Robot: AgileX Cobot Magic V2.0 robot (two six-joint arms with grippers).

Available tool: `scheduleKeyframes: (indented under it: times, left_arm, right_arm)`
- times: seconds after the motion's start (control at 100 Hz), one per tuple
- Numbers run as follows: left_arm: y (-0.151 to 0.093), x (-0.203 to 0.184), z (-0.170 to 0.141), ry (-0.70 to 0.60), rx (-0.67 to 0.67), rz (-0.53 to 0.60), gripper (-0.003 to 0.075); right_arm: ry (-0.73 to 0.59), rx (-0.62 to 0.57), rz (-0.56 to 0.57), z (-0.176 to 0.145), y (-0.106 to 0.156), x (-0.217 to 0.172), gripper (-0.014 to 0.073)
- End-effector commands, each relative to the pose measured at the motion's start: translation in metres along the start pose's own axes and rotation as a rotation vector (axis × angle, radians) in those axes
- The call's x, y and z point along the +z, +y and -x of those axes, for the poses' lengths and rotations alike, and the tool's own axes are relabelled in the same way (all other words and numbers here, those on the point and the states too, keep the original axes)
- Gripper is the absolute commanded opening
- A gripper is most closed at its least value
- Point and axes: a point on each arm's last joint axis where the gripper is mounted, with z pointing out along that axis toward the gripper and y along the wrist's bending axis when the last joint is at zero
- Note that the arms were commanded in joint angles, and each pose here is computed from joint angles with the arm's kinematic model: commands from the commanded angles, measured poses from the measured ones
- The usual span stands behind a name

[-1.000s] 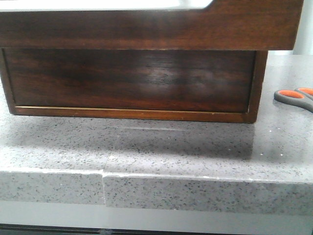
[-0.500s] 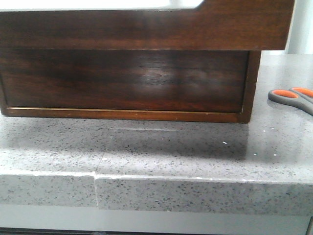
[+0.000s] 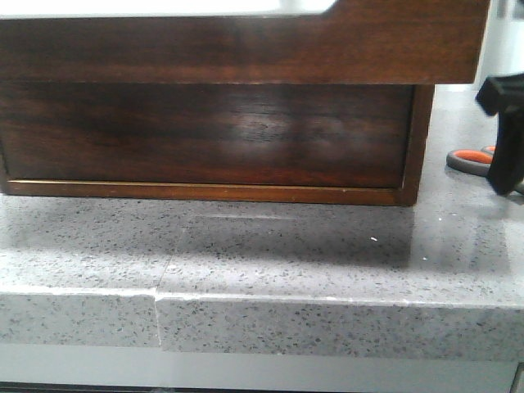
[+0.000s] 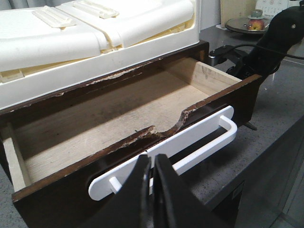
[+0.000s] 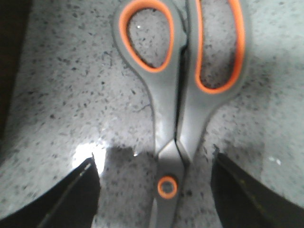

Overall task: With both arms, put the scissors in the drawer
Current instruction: 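Lower the right gripper onto the grey-orange scissors and grasp them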

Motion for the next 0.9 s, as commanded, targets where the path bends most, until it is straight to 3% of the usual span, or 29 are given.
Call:
scheduleKeyframes:
  times: [0.0,0.25,0.48,0.61,0.76,0.89]
  left_arm:
    - [0.000,-0.003,0.013,-0.079,-0.008,0.005,-0.0020]
    - [0.000,-0.003,0.013,-0.079,-0.008,0.005,-0.0020]
    - [0.000,-0.003,0.014,-0.081,-0.013,-0.001,-0.0020]
    - [-0.001,-0.003,0.013,-0.080,-0.015,-0.006,-0.0020]
    - [-0.002,-0.003,0.012,-0.067,-0.015,-0.016,-0.0020]
    - [-0.004,-0.003,0.010,-0.040,-0.014,-0.037,-0.0020]
  right_arm:
    - [-0.100,0.005,-0.002,0.015,0.001,-0.008,0.0448]
    - [-0.120,0.030,-0.003,0.020,0.000,0.004,0.0418]
    - [-0.054,0.036,-0.006,0.015,0.000,0.011,0.0146]
    - [-0.035,0.029,-0.012,0.013,-0.001,0.011,-0.0073]
    - [-0.047,0.024,-0.013,0.012,-0.001,0.001,-0.0062]
    - [-0.170,0.008,-0.009,0.013,0.001,-0.037,-0.0062]
